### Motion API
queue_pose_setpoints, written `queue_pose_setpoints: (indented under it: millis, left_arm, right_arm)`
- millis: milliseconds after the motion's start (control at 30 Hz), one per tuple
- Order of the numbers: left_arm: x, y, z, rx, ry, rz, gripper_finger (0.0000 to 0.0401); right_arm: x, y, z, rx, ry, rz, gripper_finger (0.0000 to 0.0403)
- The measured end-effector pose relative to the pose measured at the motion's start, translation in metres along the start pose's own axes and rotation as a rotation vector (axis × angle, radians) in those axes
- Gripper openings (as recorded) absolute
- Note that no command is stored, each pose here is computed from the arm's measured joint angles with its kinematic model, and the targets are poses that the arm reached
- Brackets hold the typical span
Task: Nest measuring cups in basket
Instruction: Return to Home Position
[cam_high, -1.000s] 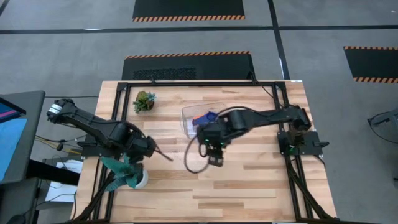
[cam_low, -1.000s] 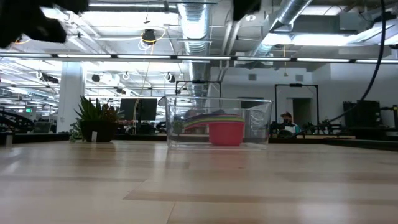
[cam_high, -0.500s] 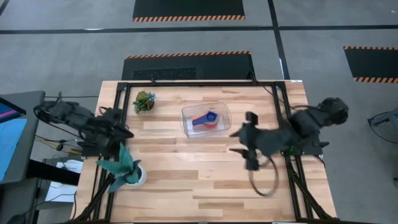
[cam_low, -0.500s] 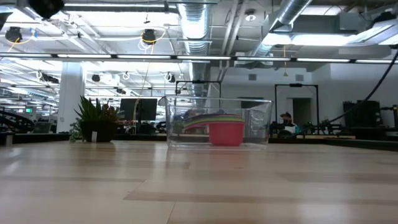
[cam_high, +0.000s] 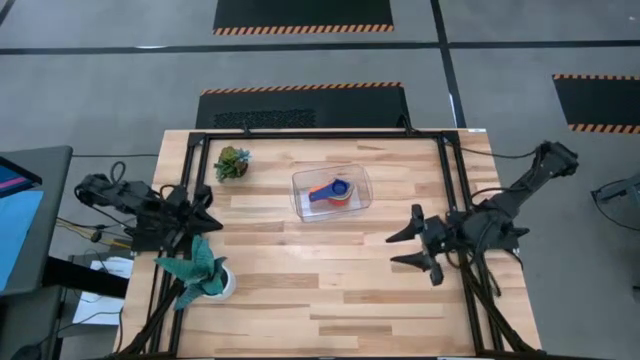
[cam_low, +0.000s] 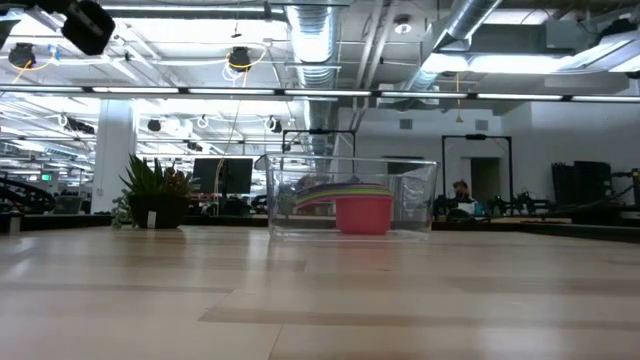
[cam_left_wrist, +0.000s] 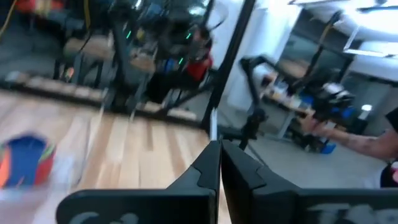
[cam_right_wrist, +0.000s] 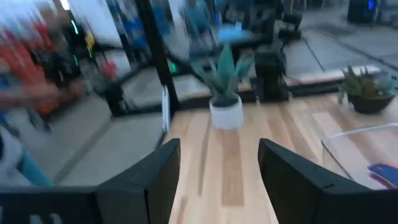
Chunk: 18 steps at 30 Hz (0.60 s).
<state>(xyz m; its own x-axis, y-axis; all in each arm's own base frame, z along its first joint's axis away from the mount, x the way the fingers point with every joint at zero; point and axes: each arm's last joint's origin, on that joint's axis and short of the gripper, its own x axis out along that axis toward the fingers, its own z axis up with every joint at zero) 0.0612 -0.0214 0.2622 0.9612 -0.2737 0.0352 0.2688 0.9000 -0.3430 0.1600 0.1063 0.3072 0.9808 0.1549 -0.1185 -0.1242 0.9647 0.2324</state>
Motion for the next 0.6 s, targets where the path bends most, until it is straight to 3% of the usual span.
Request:
queue_pose_setpoints:
  millis: [167,367,600]
  left_arm:
    - [0.014,0.006,-0.019,0.013,-0.077,-0.039,0.0]
    - [0.024,0.015,-0.039,-0.004,-0.215,-0.062,0.0]
    - [0.028,0.03,-0.056,-0.015,-0.334,-0.006,0.0]
  right_arm:
    - [-0.018,-0.02,-0.036,0.054,-0.146,0.072,0.0238]
    - [-0.03,-0.033,-0.055,0.034,-0.165,0.073,0.0238]
    - [-0.039,-0.046,-0.073,0.026,-0.172,0.06,0.0238]
